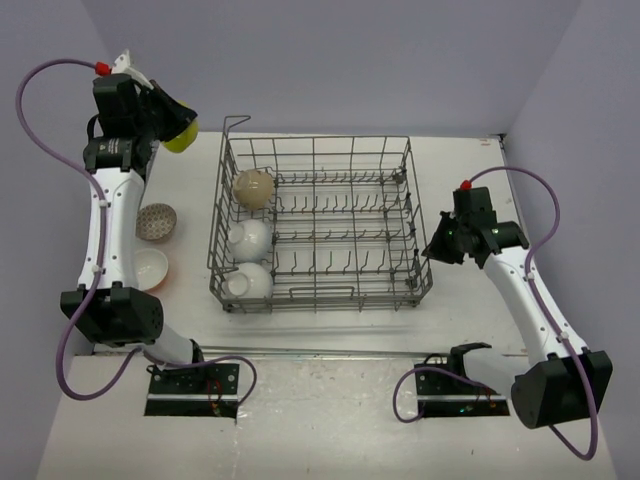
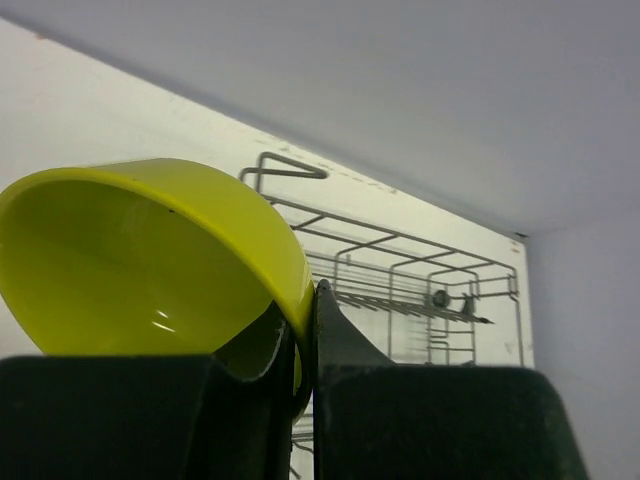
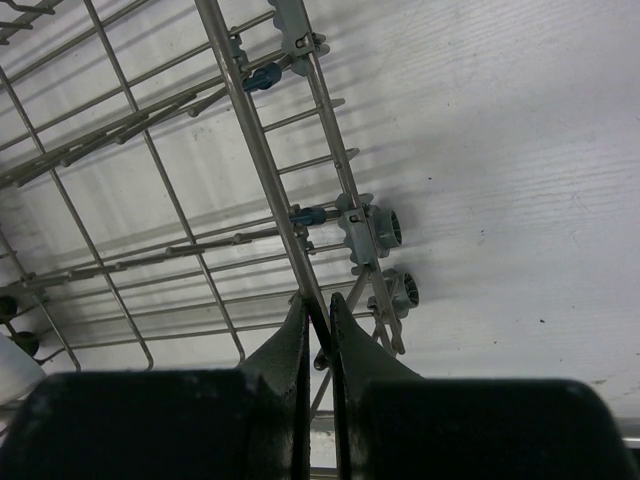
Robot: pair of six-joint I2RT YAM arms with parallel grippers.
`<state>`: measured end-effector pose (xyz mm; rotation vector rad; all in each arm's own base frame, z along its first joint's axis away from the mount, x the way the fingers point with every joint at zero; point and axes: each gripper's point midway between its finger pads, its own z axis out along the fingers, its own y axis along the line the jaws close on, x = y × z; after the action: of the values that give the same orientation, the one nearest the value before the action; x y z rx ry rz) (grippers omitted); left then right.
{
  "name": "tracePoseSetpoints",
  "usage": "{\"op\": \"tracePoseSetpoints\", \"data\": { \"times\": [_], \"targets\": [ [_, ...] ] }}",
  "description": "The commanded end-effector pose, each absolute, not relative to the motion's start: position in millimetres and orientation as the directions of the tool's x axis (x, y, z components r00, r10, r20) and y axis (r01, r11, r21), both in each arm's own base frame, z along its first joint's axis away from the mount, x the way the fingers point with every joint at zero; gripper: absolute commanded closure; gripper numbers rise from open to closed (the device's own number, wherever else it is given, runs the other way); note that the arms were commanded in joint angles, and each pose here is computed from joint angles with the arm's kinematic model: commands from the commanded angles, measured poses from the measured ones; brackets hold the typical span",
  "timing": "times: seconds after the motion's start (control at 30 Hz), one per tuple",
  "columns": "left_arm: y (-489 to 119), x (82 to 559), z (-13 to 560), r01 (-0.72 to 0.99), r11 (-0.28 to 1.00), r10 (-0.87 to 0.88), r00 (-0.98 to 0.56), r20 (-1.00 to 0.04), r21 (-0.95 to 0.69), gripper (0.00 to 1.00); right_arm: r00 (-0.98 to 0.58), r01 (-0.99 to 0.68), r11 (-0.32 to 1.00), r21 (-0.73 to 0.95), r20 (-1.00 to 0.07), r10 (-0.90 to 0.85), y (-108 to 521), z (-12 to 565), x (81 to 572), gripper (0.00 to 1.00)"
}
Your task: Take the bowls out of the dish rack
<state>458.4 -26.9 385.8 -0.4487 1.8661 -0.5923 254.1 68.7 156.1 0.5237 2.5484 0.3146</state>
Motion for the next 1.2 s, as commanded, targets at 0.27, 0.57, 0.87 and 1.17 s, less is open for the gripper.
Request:
{"op": "tracePoseSetpoints", "data": {
  "times": [0.27,0.57,0.87,1.17],
  "targets": [
    [61.9,387.8,280.8,-0.591,0.768,-0.550,-0.408,-0.729,-0.248,1.00,-0.760,0.402,0.896,0.187,-0.478,0.441,31.4,160.8,254.5,1.00],
    [76.0,311.9,201.5,-0.725,0.683,-0.584,-0.466,-0.665,-0.091,1.00,-0.765,0.389,0.898,0.204,-0.472,0.438,35.8,165.4,260.7,1.00],
    [84.9,268.1,169.6,-0.751,0.660,-0.562,-0.520,-0.643,0.030,1.00,-0.774,0.381,0.902,0.203,-0.464,0.431,37.0,162.2,259.4,1.00],
    [97.6,249.9,136.8,-0.759,0.642,-0.575,-0.568,-0.589,0.105,1.00,-0.779,0.366,0.906,0.212,-0.462,0.423,39.8,165.0,262.7,1.00]
  ]
}}
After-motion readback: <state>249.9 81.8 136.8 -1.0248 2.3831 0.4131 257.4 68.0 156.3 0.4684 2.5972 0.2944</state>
